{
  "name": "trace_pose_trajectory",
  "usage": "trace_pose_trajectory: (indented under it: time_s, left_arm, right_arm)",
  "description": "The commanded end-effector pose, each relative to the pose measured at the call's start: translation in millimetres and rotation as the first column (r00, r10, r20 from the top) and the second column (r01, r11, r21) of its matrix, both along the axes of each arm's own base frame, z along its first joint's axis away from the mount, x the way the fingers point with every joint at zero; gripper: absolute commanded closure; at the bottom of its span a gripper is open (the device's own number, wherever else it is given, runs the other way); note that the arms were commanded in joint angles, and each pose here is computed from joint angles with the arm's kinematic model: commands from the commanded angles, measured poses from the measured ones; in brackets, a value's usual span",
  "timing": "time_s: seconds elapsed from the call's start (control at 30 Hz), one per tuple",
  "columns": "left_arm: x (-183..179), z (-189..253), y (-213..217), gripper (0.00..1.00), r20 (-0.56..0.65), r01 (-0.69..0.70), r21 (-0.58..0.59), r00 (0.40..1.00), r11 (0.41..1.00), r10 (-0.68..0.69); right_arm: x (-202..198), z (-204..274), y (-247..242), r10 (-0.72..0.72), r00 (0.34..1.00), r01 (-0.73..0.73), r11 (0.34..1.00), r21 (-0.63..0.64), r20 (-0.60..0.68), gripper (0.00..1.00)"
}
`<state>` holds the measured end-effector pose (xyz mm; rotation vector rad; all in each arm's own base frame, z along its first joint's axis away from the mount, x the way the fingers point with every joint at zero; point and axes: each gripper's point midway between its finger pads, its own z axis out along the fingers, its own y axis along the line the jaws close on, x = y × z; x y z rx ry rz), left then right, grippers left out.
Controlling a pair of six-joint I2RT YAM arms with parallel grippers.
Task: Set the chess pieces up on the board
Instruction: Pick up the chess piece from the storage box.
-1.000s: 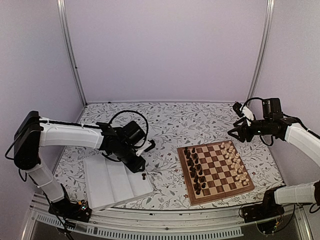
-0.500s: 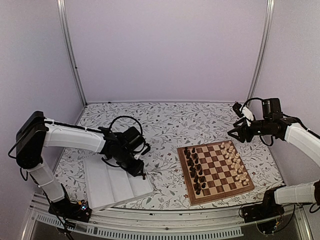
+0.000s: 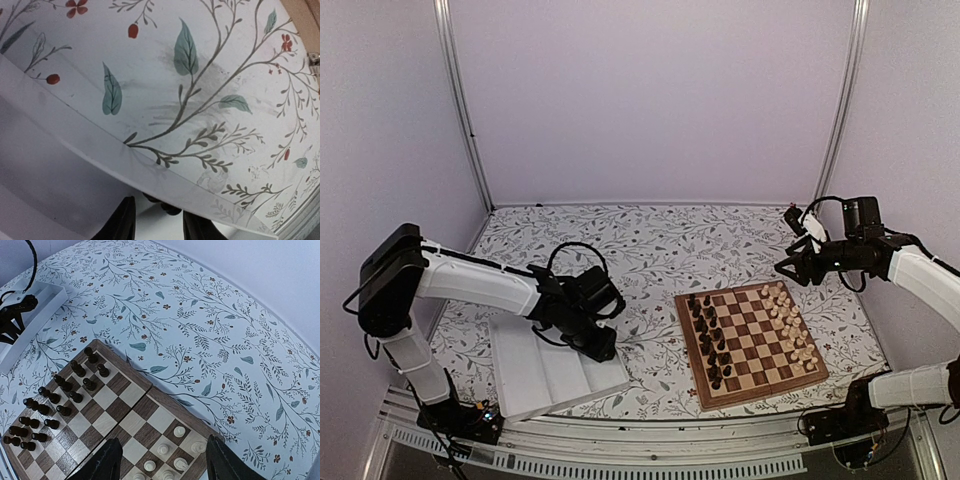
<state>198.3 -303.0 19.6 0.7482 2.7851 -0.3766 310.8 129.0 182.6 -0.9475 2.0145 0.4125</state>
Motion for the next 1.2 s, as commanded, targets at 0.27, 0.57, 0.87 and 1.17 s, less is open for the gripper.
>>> trace_pose_trajectory:
  time_s: [0.27, 0.57, 0.87, 1.17]
  left_arm:
    - [-15, -32, 26, 0.82, -0.034, -0.091, 0.143, 0.995, 0.985, 0.097]
    - [-25, -26, 34, 0.99, -0.061, -0.022, 0.162, 0.998, 0.986, 0.032]
    - [-5, 58, 4, 0.99, -0.005, 0.174, -0.075, 0.985, 0.982, -0.175]
    - [-3, 123, -48, 0.98, -0.028, 0.31, -0.33, 0.941, 0.892, -0.338]
  right_arm:
    - [-6, -3, 4, 0.032, 0.999, -0.032, 0.999, 0.018, -0.018, 0.4]
    - [-10, 2, 9, 0.063, 0.998, -0.062, 0.997, 0.037, -0.02, 0.42]
    - [-54, 38, 66, 0.398, 0.917, -0.399, 0.915, 0.055, 0.031, 0.43]
    - [-81, 42, 156, 0.63, 0.772, -0.606, 0.768, -0.207, 0.079, 0.43]
